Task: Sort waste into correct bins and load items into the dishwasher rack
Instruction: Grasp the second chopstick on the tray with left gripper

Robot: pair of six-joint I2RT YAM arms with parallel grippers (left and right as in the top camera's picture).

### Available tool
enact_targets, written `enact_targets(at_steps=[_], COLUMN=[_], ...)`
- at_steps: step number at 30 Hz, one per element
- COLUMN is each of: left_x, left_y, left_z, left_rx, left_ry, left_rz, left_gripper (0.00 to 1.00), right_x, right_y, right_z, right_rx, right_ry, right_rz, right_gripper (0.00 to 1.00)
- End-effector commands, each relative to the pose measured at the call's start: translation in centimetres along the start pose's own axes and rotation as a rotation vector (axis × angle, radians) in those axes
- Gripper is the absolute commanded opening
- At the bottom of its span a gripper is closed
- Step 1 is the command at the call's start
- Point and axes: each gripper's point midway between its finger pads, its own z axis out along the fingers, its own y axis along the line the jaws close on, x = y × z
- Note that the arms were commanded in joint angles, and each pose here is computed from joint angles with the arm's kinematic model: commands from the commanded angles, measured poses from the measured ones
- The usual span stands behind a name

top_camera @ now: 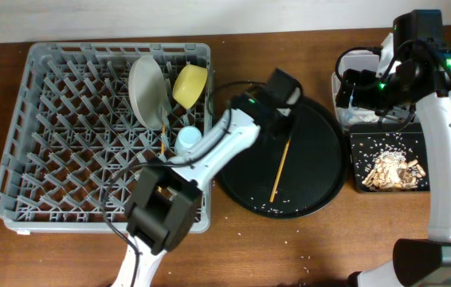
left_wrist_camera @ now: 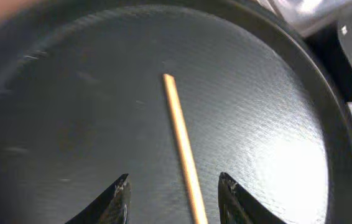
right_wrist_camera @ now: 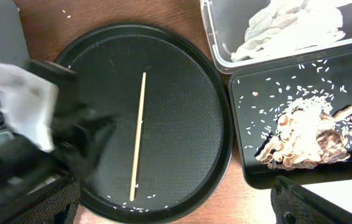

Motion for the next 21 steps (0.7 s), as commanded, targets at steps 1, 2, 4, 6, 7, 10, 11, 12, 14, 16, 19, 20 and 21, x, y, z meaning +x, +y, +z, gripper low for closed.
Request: enact_targets(at_steps=[1,2,4,6,7,10,11,12,14,16,19,20,21], left_x=[2.8,3.1,3.6,3.7,3.6,4.1,4.5,4.8,5.0,5.0,5.0,5.0,5.0], left_y=[-0.6,-0.5,-0.3,-0.2,-0.3,-0.5,-0.4,-0.4,-0.4,-0.4,-0.3,-0.3,-0.3], left_z=[3.8,4.3,5.0,5.4,5.4,6.3,6.8,7.4,7.5,7.5,7.5,7.5,7.5], left_rx=[-0.029,-0.031,-0.035,-0.035,-0.033,-0.041,-0.052,-0.063,-0.065,-0.065,-0.071,-0.071,-0.072], left_ry=[0.08,0.089,0.104,0.104,0.1,0.107,0.115,0.12,0.124,0.124,0.123,0.124,0.124], left_rz=[0.028,0.028,0.027,0.026,0.028,0.048,0.063,0.07,0.075,0.075,0.076,0.076,0.076], left_gripper=[0.45,0.45,0.45,0.44,0.44,0.44,0.44,0.44,0.44,0.36,0.2,0.14,0.07], right_x=[0.0,0.0,0.0,0.0,0.0,0.0,0.0,0.0,0.0,0.0,0.0,0.0,0.0], right_y=[-0.3,-0.3,-0.3,-0.3,-0.3,-0.3,-0.3,-0.3,-0.3,-0.3,-0.3,-0.3,-0.3], right_z=[0.2,0.2,0.2,0.2,0.2,0.2,0.2,0.2,0.2,0.2,0.2,0.2,0.2], right_rx=[0.016,0.016,0.016,0.016,0.016,0.016,0.016,0.016,0.016,0.016,0.016,0.016,0.016], right_ry=[0.001,0.001,0.001,0.001,0.001,0.001,0.001,0.001,0.001,0.001,0.001,0.001,0.001], right_rz=[0.004,0.004,0.004,0.004,0.004,0.004,0.004,0.004,0.004,0.004,0.004,0.004,0.004], right_gripper=[0.99,0.98,0.98,0.99,0.98,0.99,0.98,0.99,0.99,0.99,0.98,0.98,0.99])
